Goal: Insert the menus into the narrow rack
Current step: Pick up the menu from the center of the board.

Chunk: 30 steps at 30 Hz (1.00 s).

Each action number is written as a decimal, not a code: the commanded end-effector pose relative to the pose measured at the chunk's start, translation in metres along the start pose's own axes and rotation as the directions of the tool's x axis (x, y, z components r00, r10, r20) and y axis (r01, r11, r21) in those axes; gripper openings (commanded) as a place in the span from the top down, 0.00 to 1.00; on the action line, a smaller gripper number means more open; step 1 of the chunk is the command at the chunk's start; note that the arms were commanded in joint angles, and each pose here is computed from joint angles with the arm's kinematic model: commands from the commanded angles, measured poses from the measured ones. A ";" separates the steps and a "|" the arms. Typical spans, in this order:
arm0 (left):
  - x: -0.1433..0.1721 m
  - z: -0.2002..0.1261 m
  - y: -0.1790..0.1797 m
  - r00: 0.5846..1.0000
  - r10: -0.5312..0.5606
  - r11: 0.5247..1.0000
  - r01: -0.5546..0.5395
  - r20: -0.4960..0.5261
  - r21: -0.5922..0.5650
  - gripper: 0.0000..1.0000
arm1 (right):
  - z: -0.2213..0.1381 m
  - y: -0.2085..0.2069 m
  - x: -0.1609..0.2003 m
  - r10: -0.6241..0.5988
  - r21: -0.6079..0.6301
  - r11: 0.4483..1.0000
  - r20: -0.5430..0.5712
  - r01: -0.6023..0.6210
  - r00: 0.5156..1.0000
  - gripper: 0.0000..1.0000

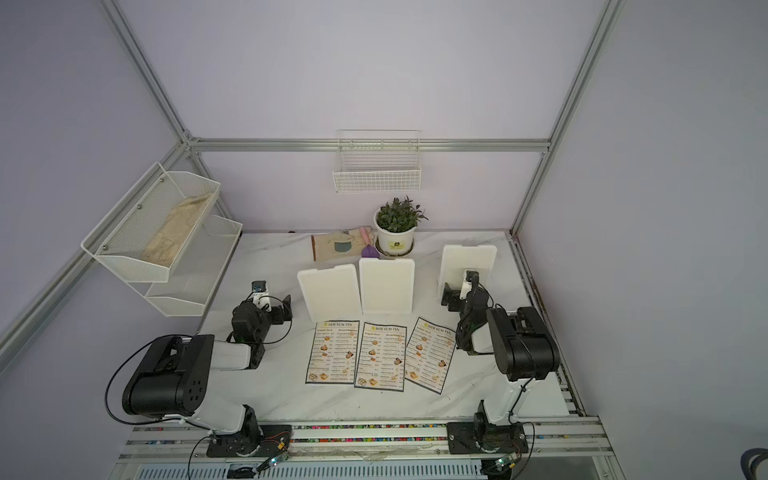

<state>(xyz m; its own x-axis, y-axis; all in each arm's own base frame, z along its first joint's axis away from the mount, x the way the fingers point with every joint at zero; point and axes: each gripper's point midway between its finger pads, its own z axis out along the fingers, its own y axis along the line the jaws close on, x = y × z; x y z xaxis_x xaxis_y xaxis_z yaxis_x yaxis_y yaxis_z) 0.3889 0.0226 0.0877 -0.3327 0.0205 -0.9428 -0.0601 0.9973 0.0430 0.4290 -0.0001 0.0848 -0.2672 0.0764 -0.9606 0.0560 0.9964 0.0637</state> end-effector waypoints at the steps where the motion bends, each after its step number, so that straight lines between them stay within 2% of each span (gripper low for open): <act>1: -0.028 0.006 0.001 0.996 0.005 1.000 -0.006 0.085 0.002 0.00 | 0.003 -0.002 -0.017 -0.006 0.008 1.000 0.064 0.006 0.998 0.03; 17: -0.028 0.006 0.002 0.997 0.005 1.000 -0.006 0.083 0.001 0.00 | 0.003 -0.001 -0.017 -0.006 0.004 1.000 0.065 0.006 0.998 0.03; 20: -0.029 0.004 0.000 0.996 0.010 1.000 -0.012 0.092 0.012 0.00 | -0.004 -0.006 -0.027 0.007 0.039 0.999 0.091 -0.011 0.996 0.03; 24: -0.039 -0.018 0.004 0.987 0.002 1.000 0.000 0.159 -0.011 0.00 | -0.021 -0.022 -0.051 0.060 0.149 0.986 0.111 -0.076 0.992 0.03; 26: -0.041 -0.034 0.009 0.978 -0.013 0.999 0.022 0.206 -0.041 0.00 | -0.030 -0.020 -0.063 0.101 0.143 0.983 0.116 -0.117 0.988 0.03; 27: -0.052 -0.048 0.015 0.964 -0.023 0.997 0.042 0.264 -0.065 0.00 | -0.037 -0.021 -0.071 0.154 0.137 0.976 0.134 -0.172 0.979 0.03; 30: -0.062 -0.073 0.022 0.942 -0.057 0.991 0.093 0.331 -0.093 0.00 | -0.065 -0.010 -0.099 0.272 0.049 0.958 0.163 -0.284 0.948 0.03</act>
<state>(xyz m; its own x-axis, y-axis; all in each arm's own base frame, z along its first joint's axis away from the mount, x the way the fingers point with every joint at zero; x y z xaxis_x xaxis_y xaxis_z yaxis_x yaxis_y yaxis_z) 0.3550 0.0295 0.1389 -0.1397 0.0167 -0.9900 -0.1193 0.9923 0.0336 0.4066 -0.0188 0.1879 -0.0697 0.2093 -0.9754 0.1742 0.9653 0.1947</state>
